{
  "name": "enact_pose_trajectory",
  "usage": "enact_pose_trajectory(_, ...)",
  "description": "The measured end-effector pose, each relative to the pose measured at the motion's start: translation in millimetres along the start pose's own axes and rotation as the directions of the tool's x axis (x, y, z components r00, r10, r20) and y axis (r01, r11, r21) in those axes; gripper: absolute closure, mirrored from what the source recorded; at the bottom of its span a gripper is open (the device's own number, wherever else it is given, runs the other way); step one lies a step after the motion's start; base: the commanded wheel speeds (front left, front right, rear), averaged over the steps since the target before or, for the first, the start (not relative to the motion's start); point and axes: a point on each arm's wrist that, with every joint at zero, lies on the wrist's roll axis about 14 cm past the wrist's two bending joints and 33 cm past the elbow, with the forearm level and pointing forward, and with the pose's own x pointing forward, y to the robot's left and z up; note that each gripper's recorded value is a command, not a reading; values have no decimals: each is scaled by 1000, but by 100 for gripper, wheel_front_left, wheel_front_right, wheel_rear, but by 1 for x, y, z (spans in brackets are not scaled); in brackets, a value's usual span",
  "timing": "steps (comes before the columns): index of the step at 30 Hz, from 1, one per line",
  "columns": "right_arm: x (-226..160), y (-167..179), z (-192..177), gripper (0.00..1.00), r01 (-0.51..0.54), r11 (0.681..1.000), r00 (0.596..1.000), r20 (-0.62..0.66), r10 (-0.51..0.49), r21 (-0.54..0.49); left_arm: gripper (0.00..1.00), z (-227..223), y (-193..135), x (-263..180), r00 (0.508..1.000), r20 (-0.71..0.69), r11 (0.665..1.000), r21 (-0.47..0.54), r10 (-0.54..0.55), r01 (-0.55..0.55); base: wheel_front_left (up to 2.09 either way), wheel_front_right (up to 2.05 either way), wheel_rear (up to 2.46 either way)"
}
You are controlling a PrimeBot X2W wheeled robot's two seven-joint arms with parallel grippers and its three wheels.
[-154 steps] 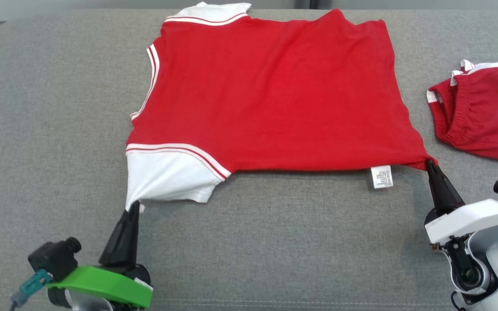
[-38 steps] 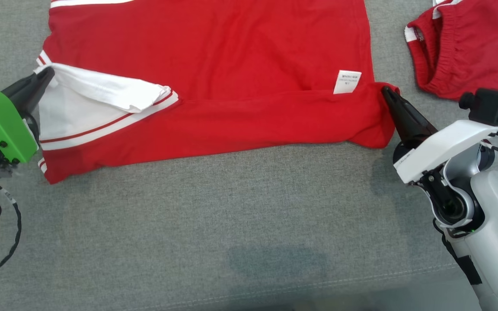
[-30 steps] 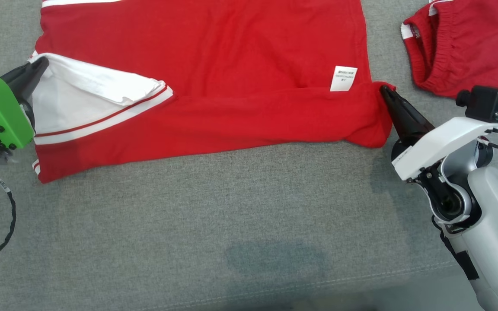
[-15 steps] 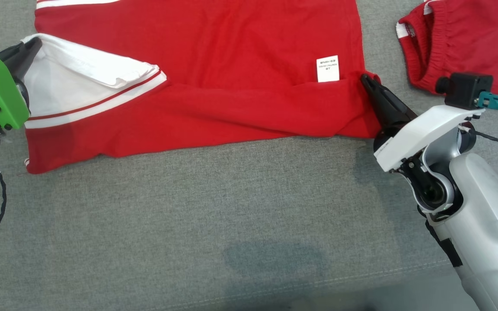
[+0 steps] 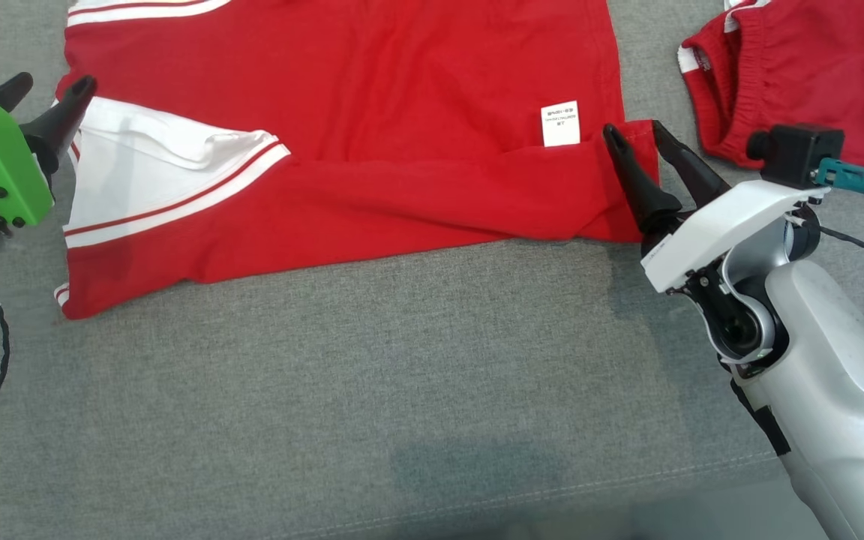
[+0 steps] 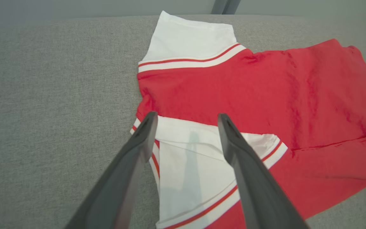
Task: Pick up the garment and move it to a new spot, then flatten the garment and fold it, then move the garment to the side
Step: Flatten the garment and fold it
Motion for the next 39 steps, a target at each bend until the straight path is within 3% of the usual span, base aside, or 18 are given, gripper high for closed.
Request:
enact_pose_trajectory(3, -3, 0, 7, 0, 2, 1000, 999, 36, -2, -2, 0, 7, 2, -6, 999, 32, 1000, -1, 4, -4, 0, 0, 0)
enact_pose_trajectory(9, -28, -16, -1, 0, 57, 998, 997, 52, -58, 5, 0, 33, 8, -33, 982, 187, 991, -131, 6, 19, 0, 0, 0)
enact_pose_trajectory(15, -47, -25, -30, 0, 94, 996, 995, -21, -93, 11, 0, -7, 16, -47, 985, 168, 960, -279, 45, 3, 0, 0, 0)
enact_pose_trajectory(24, -50, -17, -39, 0, 80, 996, 996, -31, -79, 35, 0, -56, 10, -62, 988, 142, 912, -411, 68, -4, 0, 0, 0)
enact_pose_trajectory(39, -44, 3, -45, 0, 23, 999, 999, -51, -20, 48, 0, -110, -4, -73, 998, 50, 853, -522, 50, -16, 0, 0, 0)
